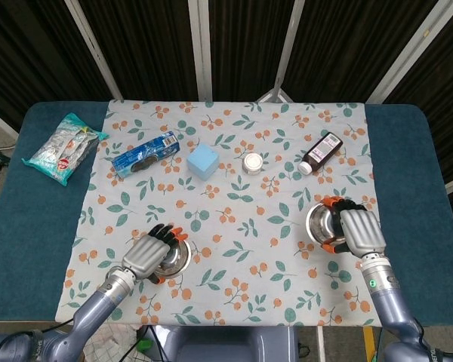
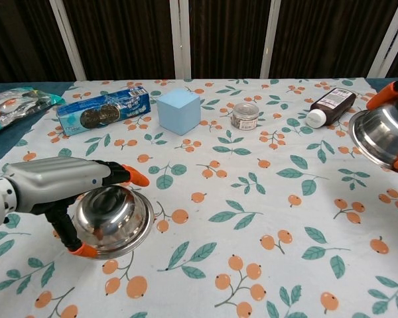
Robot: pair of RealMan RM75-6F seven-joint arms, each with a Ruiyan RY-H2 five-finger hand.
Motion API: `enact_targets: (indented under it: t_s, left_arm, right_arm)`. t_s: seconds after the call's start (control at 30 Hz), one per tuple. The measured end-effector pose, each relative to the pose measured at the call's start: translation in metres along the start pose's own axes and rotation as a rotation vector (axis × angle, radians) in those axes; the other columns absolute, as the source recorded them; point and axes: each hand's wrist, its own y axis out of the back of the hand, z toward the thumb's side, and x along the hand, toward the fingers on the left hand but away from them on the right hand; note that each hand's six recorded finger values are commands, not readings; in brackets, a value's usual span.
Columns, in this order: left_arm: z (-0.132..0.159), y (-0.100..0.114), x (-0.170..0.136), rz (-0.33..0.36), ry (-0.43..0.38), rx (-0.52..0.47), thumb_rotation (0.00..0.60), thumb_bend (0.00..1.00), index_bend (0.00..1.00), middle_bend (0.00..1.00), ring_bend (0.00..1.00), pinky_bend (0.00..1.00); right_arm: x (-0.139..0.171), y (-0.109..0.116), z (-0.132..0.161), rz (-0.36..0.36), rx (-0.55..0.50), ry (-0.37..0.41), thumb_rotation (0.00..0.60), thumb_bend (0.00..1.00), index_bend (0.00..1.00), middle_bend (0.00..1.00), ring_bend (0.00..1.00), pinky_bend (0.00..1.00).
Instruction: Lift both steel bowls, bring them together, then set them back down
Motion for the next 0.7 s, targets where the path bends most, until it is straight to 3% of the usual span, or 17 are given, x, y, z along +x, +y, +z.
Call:
enact_targets:
  t_s: [0.17,0.43,0.7]
  left_arm:
    - [0.005,0.0,0.003,0.011,-0.008,0.021,0.6,0.03,0.16,0.14,0.07,0.22]
    - [0.008,-0.004,0.009,0.012,-0.005,0.043,0.6,0.04,0.2,0.17,0.08,0.24]
    - [0.009,-0.004,0.014,0.026,-0.004,0.057,0.6,0.04,0.24,0.31,0.24,0.38]
  right_arm:
    - [0.0,0.0,-0.002,-0.002,-0.004,-0.003,0.6,0.06,0.36,0.26,0.34,0.39]
    - [-0.002,-0.001,-0.008,-0.003,-0.01,-0.018,0.6,0.06,0.36,0.26,0.34,0.39]
    - [-0.002,0.001,-0.015,-0.012,-0.017,-0.032,0.6,0.06,0.36,0.26,0.34,0.39]
